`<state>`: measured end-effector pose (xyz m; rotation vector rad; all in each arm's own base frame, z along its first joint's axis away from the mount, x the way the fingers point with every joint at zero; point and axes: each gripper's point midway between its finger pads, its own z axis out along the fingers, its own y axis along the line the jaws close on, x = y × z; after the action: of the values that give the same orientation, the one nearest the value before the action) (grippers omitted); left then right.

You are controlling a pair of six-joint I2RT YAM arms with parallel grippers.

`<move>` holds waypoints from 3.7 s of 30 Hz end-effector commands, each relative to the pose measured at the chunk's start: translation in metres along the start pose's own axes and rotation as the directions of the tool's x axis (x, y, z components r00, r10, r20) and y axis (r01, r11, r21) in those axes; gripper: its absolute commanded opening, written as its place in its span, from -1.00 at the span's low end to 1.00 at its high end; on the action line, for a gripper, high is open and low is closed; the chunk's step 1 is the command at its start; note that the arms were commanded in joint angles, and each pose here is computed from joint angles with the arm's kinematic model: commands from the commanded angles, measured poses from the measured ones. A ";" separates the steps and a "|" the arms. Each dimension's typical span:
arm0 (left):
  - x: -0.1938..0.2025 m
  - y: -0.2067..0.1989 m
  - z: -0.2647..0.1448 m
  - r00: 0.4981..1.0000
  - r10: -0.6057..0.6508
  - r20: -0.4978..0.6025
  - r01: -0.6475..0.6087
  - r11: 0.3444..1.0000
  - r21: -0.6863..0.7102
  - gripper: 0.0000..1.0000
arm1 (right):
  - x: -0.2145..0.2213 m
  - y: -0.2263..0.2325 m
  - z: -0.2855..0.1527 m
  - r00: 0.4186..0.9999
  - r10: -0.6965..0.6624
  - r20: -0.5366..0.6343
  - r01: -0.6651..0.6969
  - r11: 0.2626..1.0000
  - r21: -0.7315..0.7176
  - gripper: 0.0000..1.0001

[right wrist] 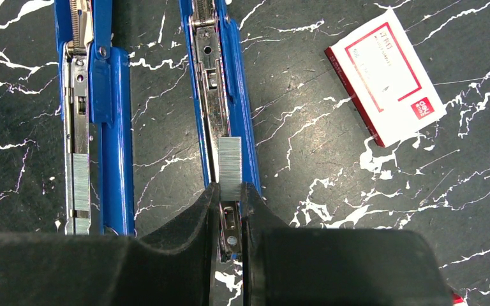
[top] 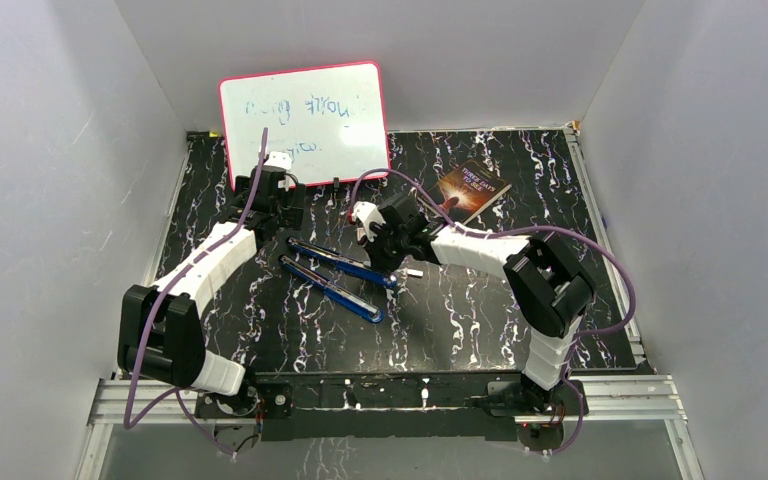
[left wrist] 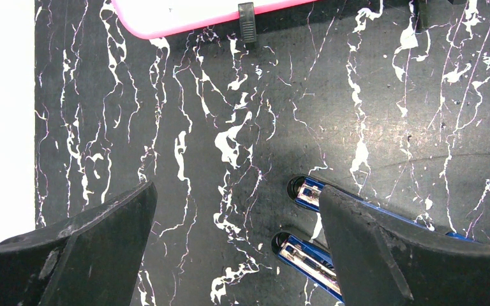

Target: Load the staples into the stapler

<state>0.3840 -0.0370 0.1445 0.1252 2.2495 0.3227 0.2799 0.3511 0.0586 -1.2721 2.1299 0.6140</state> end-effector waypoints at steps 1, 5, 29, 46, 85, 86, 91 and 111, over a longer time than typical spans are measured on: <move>-0.016 0.005 -0.009 0.999 -0.010 0.039 0.010 1.000 0.002 0.97 | -0.031 -0.001 -0.016 0.995 -0.020 0.100 0.018 1.000 0.016 -1.00; -0.016 0.004 -0.009 0.999 -0.009 0.039 0.009 1.000 0.005 0.96 | -0.041 0.003 -0.025 0.989 -0.036 0.146 0.035 0.999 0.009 -1.00; -0.017 0.004 -0.010 0.999 -0.008 0.042 0.008 1.000 0.005 0.96 | -0.020 -0.001 -0.010 1.000 -0.012 0.026 0.012 1.000 0.005 -1.00; -0.016 0.004 -0.009 0.999 -0.006 0.041 0.006 1.000 0.004 0.97 | -0.012 -0.001 -0.007 1.000 -0.007 -0.027 0.007 1.000 -0.002 -1.00; -0.015 0.002 -0.009 0.999 0.004 0.039 -0.004 1.000 0.003 0.97 | 0.002 0.011 -0.005 0.983 -0.091 -0.162 0.099 0.994 0.044 -1.00; -0.015 0.002 -0.009 0.999 0.005 0.039 -0.005 1.000 0.003 0.96 | 0.003 0.012 -0.005 0.982 -0.093 -0.165 0.101 0.994 0.039 -1.00; -0.015 0.002 -0.008 0.999 0.007 0.037 -0.007 1.000 0.003 0.96 | 0.011 0.013 -0.006 0.977 -0.096 -0.188 0.103 0.994 0.028 -1.00; -0.015 0.001 -0.008 0.999 0.008 0.037 -0.008 1.000 0.004 0.96 | 0.012 0.017 -0.009 0.982 -0.097 -0.163 0.101 0.995 0.018 -0.52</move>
<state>0.3840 -0.0380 0.1446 0.1413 2.2492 0.3243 0.2645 0.3467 0.0557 -1.4307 2.1798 0.4355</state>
